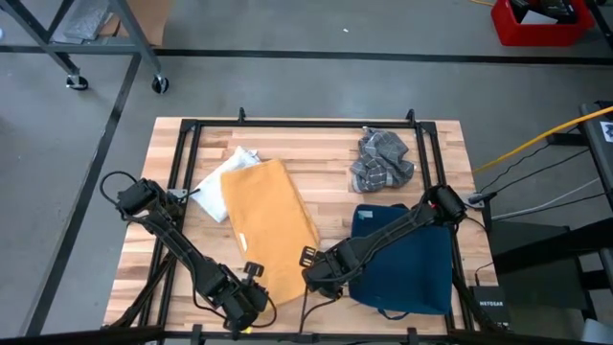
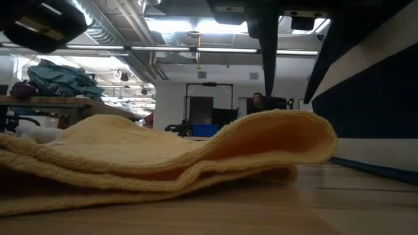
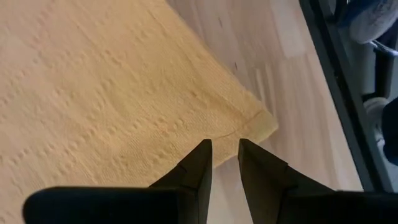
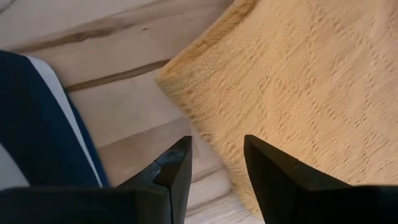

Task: Fold towel
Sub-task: Fold the yellow towel

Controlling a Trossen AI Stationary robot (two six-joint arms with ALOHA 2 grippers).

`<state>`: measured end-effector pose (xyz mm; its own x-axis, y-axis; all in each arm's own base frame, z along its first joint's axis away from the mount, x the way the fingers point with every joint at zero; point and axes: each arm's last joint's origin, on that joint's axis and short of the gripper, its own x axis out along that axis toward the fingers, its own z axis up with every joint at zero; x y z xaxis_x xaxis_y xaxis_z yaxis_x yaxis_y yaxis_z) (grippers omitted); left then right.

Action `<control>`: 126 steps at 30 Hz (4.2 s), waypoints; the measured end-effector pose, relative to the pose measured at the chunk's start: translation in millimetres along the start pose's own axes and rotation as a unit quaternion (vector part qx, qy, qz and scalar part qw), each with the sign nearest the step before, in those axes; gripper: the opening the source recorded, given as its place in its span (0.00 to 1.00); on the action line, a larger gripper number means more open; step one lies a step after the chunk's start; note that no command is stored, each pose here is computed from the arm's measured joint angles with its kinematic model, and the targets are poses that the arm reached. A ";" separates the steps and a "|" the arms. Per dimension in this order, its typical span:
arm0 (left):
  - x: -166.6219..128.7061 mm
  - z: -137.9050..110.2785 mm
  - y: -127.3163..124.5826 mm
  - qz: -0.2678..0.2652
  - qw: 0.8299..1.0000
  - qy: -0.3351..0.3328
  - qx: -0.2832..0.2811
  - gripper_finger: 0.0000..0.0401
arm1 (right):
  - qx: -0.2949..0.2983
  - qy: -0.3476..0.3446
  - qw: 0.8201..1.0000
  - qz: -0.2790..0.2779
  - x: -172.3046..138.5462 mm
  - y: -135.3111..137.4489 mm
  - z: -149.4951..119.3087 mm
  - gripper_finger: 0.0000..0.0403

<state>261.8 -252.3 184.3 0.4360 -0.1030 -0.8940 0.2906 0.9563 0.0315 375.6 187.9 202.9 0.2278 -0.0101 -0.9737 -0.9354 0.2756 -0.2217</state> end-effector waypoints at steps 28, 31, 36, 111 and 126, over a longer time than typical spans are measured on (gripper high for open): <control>-0.1 0.1 0.4 0.001 1.000 0.000 0.009 0.18 | -0.018 -0.002 0.999 -0.030 -4.5 -15.1 16.7 0.37; -0.1 0.2 0.5 0.004 1.000 -0.001 0.009 0.18 | -0.012 -0.031 0.997 -0.072 -15.0 -26.7 20.3 0.37; -0.5 0.3 0.6 0.005 1.000 -0.002 0.007 0.18 | -0.052 0.012 0.992 -0.118 -18.6 -31.9 19.5 0.37; 14.6 -16.9 10.8 0.007 0.992 0.109 -0.058 0.18 | 0.176 0.004 0.983 0.051 39.4 -54.1 -39.3 0.37; -30.1 -29.5 -11.7 -0.008 0.993 0.108 0.045 0.18 | 0.042 -0.011 0.999 0.004 11.7 -32.5 15.2 0.37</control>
<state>220.1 -252.4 197.7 0.2418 -0.0472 -0.9692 0.3758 0.9254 0.0487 412.8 193.5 199.5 0.2271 0.0131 -0.9738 -0.9112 0.3558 -0.2077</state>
